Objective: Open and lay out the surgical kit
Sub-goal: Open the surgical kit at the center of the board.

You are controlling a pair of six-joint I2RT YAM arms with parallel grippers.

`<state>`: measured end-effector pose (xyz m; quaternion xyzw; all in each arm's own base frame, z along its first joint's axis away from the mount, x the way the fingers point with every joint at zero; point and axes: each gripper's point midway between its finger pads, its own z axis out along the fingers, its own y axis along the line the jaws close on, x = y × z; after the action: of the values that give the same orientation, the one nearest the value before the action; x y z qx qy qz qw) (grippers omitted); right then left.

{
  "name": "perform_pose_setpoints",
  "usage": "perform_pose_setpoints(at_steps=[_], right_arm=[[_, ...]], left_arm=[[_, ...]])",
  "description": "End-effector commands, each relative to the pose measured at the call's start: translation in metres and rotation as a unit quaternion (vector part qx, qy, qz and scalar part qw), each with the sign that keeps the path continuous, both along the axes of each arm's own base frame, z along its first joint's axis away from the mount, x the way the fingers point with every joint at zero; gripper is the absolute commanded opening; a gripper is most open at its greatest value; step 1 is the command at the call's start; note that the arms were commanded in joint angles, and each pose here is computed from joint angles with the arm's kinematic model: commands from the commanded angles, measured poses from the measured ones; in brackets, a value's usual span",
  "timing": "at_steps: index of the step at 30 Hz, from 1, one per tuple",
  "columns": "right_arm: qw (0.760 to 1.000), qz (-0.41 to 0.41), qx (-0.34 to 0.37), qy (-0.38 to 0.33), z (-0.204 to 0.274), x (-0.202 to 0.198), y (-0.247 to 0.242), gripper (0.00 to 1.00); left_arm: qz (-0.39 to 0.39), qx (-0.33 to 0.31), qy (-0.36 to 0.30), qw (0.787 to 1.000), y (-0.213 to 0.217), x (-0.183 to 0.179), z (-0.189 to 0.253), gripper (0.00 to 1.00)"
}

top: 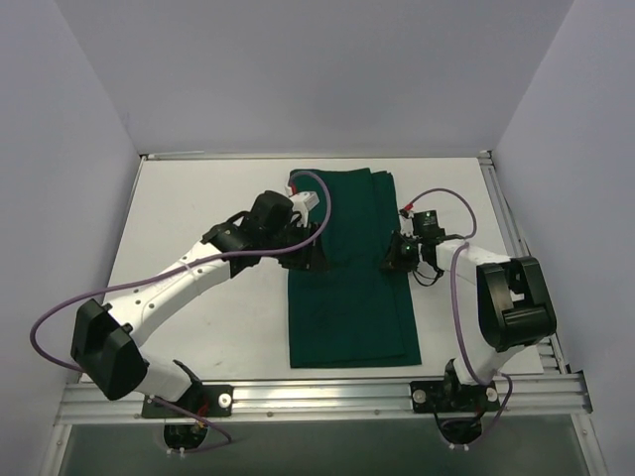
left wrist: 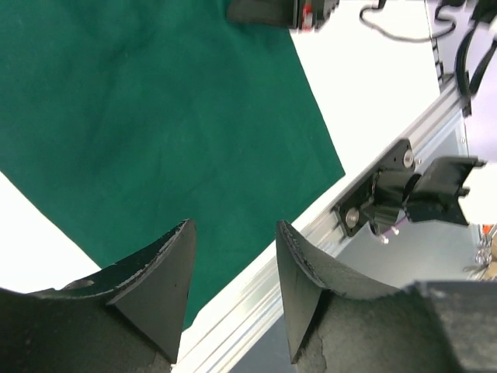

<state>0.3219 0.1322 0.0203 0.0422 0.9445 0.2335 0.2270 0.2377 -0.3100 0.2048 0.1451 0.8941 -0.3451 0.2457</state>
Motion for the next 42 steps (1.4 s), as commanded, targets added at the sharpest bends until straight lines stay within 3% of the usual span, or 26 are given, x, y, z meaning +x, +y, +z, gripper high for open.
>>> perform_pose_setpoints(at_steps=[1,8,11,18,28,42], right_arm=[[0.999,0.029,0.023,-0.036,0.025,0.004,0.019,0.0],[0.994,0.029,0.075,-0.069,0.069,0.014,0.05,0.0],[0.99,0.058,0.108,-0.076,0.085,0.009,0.07,0.0],[0.991,0.075,0.086,-0.069,0.075,0.001,0.078,0.0],[0.993,0.066,0.072,-0.062,0.051,-0.016,0.073,0.0],[0.991,0.077,0.075,-0.075,0.052,-0.017,0.076,0.0]], left_arm=[[0.013,-0.014,-0.019,1.0,-0.01,0.024,0.022,0.54],[0.009,-0.048,0.006,0.999,-0.032,0.045,0.018,0.53],[0.015,-0.058,0.024,0.998,-0.039,0.05,0.006,0.59],[0.026,-0.095,0.055,0.994,-0.058,0.079,0.001,0.69],[0.024,-0.065,0.119,0.991,-0.084,0.114,-0.053,0.69],[0.031,-0.022,0.128,0.991,-0.094,0.134,-0.08,0.7]])
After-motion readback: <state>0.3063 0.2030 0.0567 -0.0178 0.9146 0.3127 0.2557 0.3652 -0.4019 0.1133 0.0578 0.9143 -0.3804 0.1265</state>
